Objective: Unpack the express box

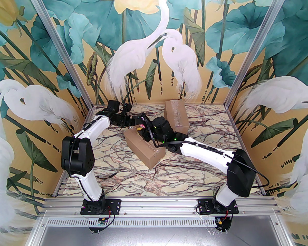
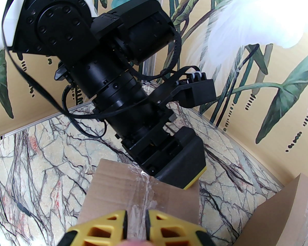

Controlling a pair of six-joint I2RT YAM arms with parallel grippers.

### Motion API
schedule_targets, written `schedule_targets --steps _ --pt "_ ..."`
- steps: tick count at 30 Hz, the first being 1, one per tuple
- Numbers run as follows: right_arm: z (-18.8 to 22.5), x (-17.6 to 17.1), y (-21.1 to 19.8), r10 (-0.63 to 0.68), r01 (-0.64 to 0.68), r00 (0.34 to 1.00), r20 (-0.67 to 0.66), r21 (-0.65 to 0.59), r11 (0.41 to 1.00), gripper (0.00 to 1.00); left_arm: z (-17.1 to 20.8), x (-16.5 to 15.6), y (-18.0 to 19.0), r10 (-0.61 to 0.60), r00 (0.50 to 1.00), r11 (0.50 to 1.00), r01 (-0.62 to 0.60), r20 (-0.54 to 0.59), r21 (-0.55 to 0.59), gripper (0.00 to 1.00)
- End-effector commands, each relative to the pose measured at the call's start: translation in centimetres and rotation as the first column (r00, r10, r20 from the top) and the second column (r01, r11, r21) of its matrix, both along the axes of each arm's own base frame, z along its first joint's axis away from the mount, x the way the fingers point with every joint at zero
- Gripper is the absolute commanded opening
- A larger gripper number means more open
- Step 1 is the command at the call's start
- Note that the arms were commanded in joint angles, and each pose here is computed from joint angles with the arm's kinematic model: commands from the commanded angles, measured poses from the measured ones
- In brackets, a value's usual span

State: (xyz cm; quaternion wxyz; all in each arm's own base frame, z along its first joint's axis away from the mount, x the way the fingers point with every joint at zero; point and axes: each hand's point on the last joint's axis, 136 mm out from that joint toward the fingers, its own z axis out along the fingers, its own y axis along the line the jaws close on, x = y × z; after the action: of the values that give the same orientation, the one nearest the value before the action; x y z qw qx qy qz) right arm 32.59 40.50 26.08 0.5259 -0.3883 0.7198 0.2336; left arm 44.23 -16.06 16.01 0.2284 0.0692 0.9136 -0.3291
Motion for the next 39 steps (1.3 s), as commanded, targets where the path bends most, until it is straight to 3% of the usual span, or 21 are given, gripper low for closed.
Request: schedule_targets --steps 1,26,33,39 --pt "-1.7 -1.1 -1.4 -0.024 0.022 0.997 -0.067 -0.044 0.999 0.0 -5.7 -1.3 1.7 0.03 0.992 0.993 -0.016 -0.122 0.116 0.76" --pt "-1.8 -3.9 -4.3 -0.046 0.043 0.994 -0.103 -0.032 0.999 0.0 -7.1 -0.9 2.7 0.041 0.992 0.983 -0.019 -0.115 0.185 0.73" --pt "-2.2 -3.1 -3.7 -0.059 0.056 0.995 -0.084 -0.032 0.998 0.0 -5.1 0.7 2.5 0.038 0.997 0.982 -0.025 -0.067 0.185 0.73" --pt "-1.8 -1.7 -2.0 -0.055 0.053 0.996 -0.064 -0.029 0.998 0.0 -0.6 2.8 2.7 0.044 0.999 0.983 -0.048 0.03 0.178 0.82"
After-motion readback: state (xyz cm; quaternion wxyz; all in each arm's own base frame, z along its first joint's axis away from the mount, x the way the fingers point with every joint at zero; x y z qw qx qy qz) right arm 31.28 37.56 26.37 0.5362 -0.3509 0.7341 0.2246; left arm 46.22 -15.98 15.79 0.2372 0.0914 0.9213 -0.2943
